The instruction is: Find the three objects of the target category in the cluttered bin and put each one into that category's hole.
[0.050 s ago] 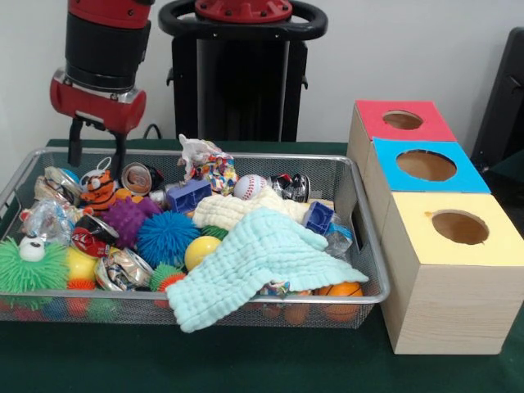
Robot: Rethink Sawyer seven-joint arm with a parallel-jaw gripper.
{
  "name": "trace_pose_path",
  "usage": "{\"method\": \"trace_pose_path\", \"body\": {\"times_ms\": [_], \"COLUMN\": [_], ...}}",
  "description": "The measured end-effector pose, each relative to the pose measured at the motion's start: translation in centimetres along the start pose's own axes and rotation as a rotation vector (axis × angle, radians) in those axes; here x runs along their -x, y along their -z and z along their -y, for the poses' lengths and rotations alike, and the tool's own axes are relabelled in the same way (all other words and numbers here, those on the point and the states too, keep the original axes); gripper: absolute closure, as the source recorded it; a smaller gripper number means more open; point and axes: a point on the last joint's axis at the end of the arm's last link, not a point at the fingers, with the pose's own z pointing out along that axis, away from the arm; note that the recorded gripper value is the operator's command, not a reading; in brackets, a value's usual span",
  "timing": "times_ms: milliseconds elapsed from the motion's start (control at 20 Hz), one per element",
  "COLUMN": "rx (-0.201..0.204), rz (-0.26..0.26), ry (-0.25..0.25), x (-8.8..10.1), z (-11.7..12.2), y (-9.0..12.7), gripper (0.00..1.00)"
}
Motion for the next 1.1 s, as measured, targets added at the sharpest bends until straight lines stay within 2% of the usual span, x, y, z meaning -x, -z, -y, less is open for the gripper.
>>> {"method": "trace_pose_path", "body": {"times_ms": [250, 550, 800, 1100], "rx": [-0.017, -0.014, -0.009, -0.002], "rz": [-0.008, -0.008, -0.015, -0.021], "ry": [0.063, 0.115, 0.118, 0.086], "x": [-1.7, -3.3, -4.3, -5.0], "z": [-2.7, -5.4, -5.5, -3.8], "y": [-1.6, -3.3, -4.7, -6.2], "gripper": [0.00, 0.00, 0.00, 0.00]}}
